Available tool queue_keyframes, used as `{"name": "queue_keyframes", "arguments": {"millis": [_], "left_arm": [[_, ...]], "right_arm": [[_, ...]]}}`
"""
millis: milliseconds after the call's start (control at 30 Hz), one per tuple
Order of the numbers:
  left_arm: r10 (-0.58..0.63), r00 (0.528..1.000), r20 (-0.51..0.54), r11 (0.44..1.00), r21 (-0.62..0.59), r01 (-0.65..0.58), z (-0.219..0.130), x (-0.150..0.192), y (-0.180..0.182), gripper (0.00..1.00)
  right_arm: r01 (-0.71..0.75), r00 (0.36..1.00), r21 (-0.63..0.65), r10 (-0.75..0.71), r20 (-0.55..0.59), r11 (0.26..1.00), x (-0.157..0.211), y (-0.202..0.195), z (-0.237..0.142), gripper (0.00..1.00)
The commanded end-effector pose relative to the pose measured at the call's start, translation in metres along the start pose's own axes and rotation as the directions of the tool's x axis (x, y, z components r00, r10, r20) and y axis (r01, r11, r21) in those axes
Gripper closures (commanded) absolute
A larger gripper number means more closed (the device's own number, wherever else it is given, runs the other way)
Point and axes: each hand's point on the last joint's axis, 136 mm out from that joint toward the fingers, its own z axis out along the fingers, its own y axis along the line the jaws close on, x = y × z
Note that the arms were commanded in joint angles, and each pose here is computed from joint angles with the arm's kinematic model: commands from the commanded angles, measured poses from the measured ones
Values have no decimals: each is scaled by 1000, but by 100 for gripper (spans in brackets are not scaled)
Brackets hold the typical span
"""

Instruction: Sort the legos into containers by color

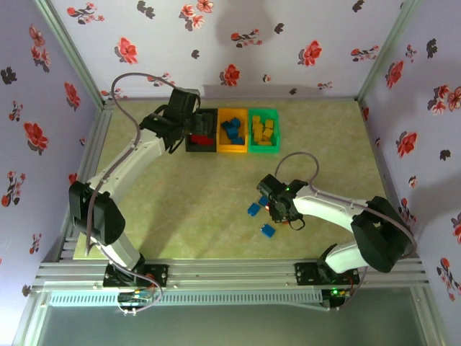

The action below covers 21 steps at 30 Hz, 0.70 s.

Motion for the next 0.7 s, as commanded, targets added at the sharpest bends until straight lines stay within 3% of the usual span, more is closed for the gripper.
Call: {"name": "queue_keyframes", "arguments": {"millis": [0,133,300,667], "left_arm": [[5,999,52,1000,13,-6,-20,-10,0,20],[-2,998,61,1000,13,1,-28,-8,2,20],[-20,997,74,1000,7,20,-39,-3,9,20],[-65,997,48,997,-35,66,-50,30,27,19]], "right_arm": [[8,998,24,-9,55,1000,-17,-5,-16,74],[54,991,40,-59,124,998,-47,-10,-40,78],[61,959,-45,-46,279,997,-108,3,-76,81],[180,841,-270,-5,541,946,-253,95,-138,83]]}}
